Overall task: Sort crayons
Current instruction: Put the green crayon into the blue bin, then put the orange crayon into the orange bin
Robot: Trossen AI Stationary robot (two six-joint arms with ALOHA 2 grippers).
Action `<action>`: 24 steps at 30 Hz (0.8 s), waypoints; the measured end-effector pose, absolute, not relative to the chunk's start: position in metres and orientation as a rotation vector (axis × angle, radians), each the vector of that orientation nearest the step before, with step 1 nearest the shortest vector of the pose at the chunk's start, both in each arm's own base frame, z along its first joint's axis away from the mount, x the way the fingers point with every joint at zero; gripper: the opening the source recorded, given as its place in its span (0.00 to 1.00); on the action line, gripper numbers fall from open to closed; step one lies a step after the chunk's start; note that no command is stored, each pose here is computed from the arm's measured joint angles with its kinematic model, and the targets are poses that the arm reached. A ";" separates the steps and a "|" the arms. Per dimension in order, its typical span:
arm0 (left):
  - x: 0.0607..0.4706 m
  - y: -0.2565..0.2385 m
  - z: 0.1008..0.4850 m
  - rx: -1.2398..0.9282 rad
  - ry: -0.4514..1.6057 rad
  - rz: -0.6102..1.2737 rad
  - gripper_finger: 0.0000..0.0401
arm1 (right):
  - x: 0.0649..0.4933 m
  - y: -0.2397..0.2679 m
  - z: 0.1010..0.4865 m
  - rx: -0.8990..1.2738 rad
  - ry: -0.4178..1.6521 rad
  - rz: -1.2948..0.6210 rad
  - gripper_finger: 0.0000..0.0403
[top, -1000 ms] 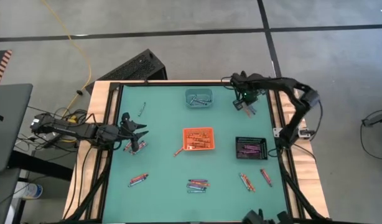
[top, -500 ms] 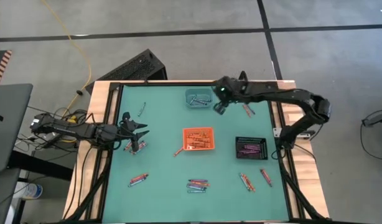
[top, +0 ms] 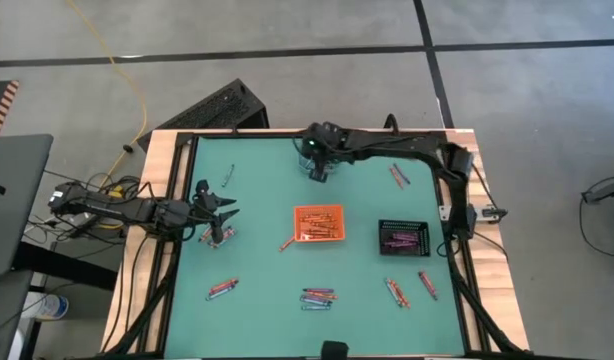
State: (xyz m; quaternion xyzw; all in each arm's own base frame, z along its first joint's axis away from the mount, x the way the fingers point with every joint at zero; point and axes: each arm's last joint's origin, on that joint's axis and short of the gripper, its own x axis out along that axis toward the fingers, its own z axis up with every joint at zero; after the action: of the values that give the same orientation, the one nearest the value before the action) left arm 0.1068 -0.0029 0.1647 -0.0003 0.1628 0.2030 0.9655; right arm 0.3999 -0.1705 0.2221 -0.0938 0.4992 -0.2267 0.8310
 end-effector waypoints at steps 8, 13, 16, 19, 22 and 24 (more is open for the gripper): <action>0.104 -0.002 0.158 -0.029 0.392 0.424 0.32 | 0.411 -0.182 0.220 -0.234 1.176 -0.478 0.07; 0.103 -0.002 0.156 -0.023 0.411 0.423 0.32 | 0.409 -0.182 0.218 -0.256 1.217 -0.490 0.14; 0.103 -0.002 0.157 -0.028 0.403 0.424 0.32 | 0.407 -0.181 0.217 -0.254 1.246 -0.484 0.17; 0.104 -0.002 0.159 0.000 0.389 0.430 0.32 | 0.405 -0.180 0.216 -0.250 1.272 -0.482 0.21; 0.107 -0.002 0.166 -0.002 0.307 0.445 0.32 | 0.404 -0.177 0.218 -0.226 1.274 -0.494 0.23; 0.110 -0.003 0.172 0.001 0.228 0.407 0.32 | 0.401 -0.173 0.222 -0.204 1.287 -0.500 0.24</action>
State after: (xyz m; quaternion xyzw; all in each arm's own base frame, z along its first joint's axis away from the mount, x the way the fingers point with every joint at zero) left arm 0.1102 -0.0034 0.1716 0.0004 0.1131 0.2017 0.9729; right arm 0.4006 -0.1728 0.2218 -0.0937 0.5926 -0.2300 0.7663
